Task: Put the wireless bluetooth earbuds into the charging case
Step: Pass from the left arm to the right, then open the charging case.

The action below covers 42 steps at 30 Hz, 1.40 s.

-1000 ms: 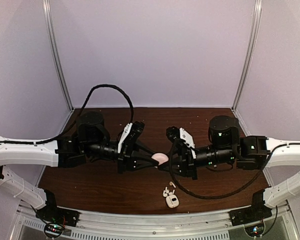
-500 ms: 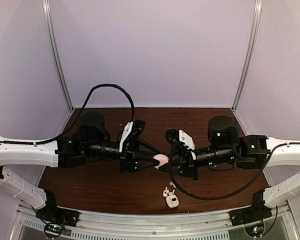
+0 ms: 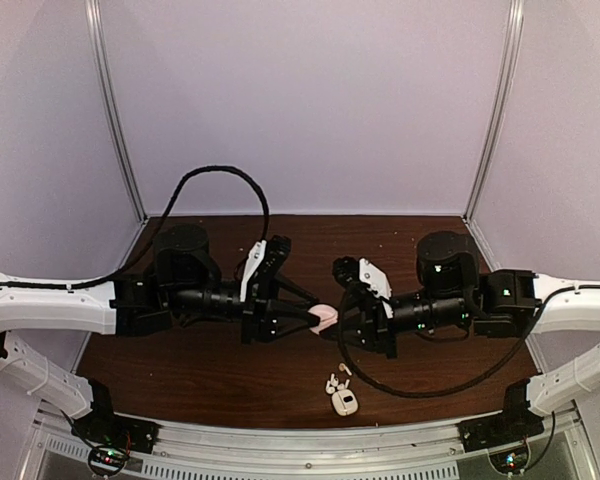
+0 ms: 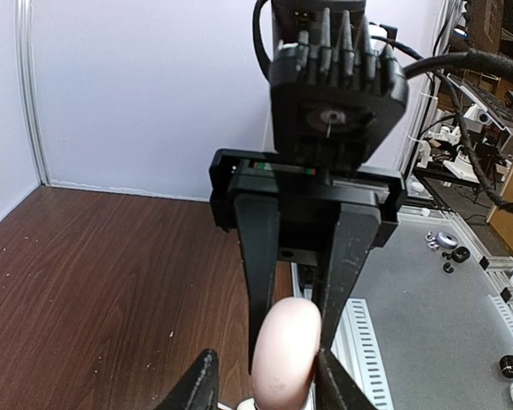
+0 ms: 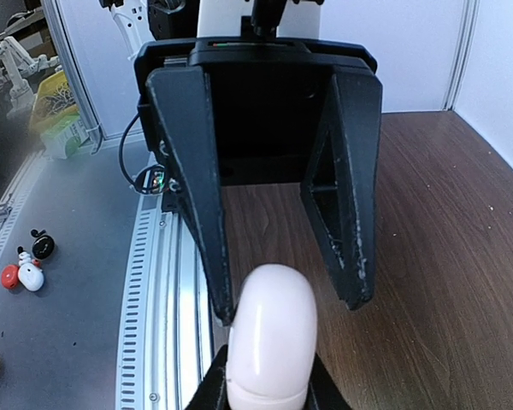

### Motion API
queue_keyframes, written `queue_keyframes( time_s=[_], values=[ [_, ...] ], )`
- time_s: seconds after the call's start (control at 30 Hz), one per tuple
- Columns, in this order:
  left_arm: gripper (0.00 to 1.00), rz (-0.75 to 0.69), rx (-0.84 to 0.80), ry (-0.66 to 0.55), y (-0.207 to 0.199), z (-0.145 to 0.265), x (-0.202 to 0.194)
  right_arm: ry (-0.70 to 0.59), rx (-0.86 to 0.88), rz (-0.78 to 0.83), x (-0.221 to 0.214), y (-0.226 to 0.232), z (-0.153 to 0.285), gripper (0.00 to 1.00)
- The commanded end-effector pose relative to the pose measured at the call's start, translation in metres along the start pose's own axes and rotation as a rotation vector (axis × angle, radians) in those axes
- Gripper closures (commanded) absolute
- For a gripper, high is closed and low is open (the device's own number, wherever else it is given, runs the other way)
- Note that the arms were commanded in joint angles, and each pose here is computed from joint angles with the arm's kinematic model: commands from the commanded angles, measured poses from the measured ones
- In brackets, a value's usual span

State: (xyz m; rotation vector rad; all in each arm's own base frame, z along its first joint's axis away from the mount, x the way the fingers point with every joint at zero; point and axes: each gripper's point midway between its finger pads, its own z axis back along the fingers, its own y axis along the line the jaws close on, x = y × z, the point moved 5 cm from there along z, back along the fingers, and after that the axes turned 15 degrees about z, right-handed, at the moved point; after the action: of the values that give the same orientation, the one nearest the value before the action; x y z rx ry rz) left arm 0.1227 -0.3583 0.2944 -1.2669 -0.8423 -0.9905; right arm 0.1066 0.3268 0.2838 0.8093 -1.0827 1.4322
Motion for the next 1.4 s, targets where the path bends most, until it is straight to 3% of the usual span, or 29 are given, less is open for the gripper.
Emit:
queue_keyframes(
  time_s=[0.0,0.5,0.8,1.1,1.37],
  values=[
    [0.61,-0.010,0.049,-0.084,0.006,0.007,0.022,-0.025,0.012,0.020,0.002,0.005,0.006,0.93],
    [0.57,-0.027,0.091,-0.090,0.012,0.011,0.021,-0.028,-0.006,0.000,-0.004,0.005,0.007,0.94],
    [0.42,-0.136,-0.028,-0.026,-0.007,0.003,0.009,-0.022,-0.034,-0.025,-0.006,-0.003,0.007,0.94],
    [0.43,-0.106,0.053,0.021,0.008,-0.012,0.003,-0.008,-0.039,-0.032,-0.006,-0.006,0.003,0.95],
    [0.53,-0.089,0.183,-0.051,0.018,0.000,0.018,0.002,-0.014,-0.012,-0.008,-0.004,0.000,0.96]
  ],
)
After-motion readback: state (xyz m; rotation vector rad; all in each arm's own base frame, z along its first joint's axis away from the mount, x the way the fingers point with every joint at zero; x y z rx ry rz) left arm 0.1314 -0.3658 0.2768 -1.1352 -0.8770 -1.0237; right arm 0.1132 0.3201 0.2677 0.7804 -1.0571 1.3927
